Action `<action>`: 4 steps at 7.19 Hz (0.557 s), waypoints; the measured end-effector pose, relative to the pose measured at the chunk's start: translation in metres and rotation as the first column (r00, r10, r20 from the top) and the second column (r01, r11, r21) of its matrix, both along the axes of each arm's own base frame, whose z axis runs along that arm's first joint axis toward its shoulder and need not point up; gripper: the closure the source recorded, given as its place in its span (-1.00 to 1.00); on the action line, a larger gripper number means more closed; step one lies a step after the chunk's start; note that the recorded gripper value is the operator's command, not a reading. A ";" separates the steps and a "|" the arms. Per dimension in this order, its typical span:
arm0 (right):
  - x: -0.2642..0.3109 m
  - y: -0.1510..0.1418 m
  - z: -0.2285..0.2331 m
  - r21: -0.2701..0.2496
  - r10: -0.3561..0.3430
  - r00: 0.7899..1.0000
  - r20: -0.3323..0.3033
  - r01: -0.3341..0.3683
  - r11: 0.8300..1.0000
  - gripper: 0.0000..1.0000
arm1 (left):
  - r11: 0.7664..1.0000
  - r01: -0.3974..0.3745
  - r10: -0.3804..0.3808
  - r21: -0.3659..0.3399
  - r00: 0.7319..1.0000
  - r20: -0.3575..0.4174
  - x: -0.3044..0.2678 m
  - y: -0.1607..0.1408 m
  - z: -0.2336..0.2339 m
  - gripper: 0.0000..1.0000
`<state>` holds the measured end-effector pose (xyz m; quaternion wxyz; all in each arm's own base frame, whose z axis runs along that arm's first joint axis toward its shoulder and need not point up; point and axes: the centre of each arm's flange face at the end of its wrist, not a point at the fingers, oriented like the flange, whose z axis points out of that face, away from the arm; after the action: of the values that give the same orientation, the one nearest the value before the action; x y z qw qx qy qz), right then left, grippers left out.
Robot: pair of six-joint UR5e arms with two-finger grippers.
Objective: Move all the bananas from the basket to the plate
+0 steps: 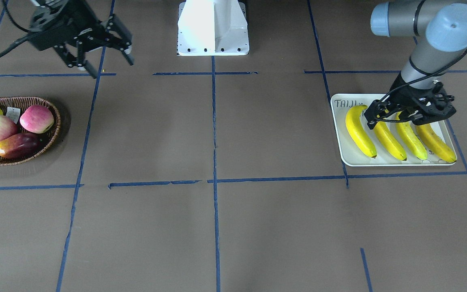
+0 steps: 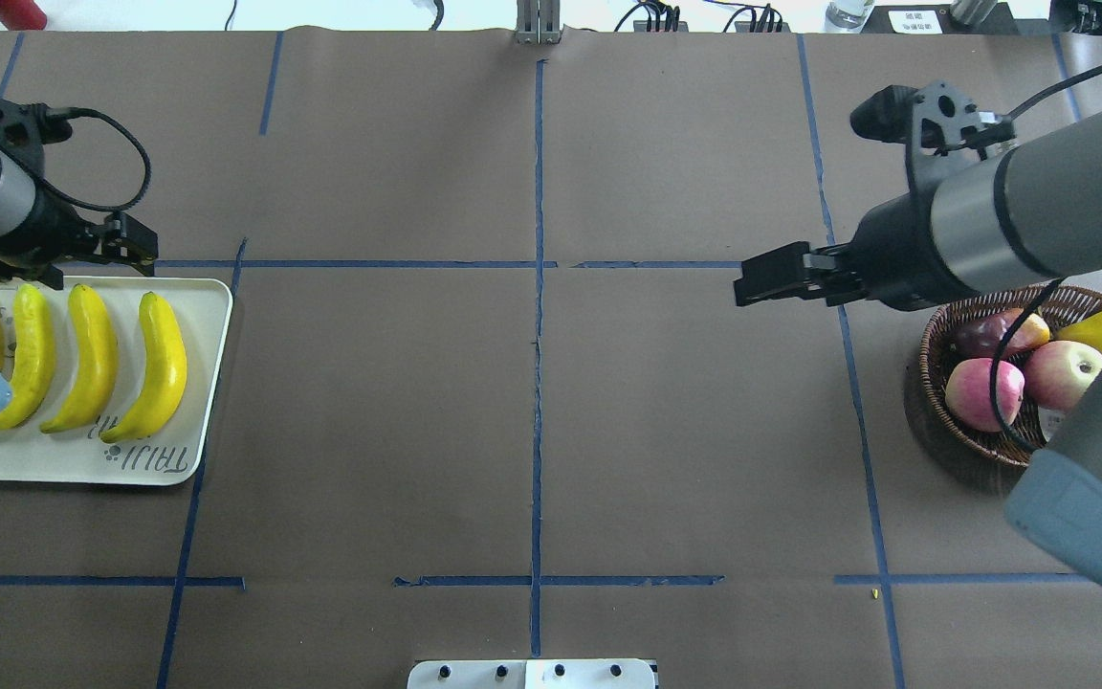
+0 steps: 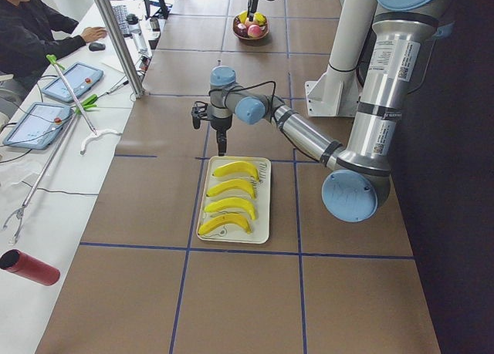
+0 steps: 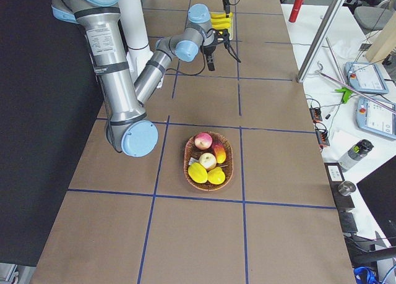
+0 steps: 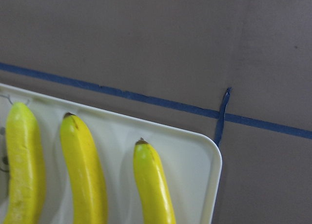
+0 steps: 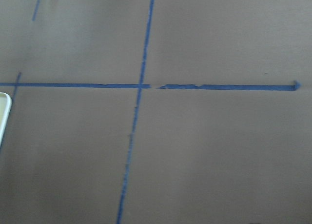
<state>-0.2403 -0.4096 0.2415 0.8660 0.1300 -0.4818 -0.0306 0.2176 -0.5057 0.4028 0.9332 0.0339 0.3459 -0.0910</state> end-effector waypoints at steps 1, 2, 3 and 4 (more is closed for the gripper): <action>0.045 -0.017 0.046 0.044 -0.036 0.996 -0.083 0.040 0.998 -1.00 | 1.000 -0.010 0.010 0.014 1.000 0.024 -0.026 -0.006 0.008 -0.99; 0.097 -0.040 0.101 0.069 -0.076 0.987 -0.142 0.087 0.994 -1.00 | 1.000 -0.013 0.012 0.020 0.999 0.042 -0.048 -0.010 0.017 -0.99; 0.150 -0.065 0.156 0.079 -0.116 0.981 -0.158 0.130 0.988 -1.00 | 0.998 -0.040 0.037 0.040 0.997 0.064 -0.073 -0.012 0.032 -0.99; 0.201 -0.084 0.209 0.094 -0.145 0.977 -0.157 0.161 0.982 -1.00 | 0.994 -0.088 0.083 0.068 0.993 0.082 -0.108 -0.013 0.053 -0.99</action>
<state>-0.0396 -0.4940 0.4502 0.8867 0.1358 -0.4216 -0.1325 0.1101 -0.5192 0.4557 0.9474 0.0560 0.3128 -0.0371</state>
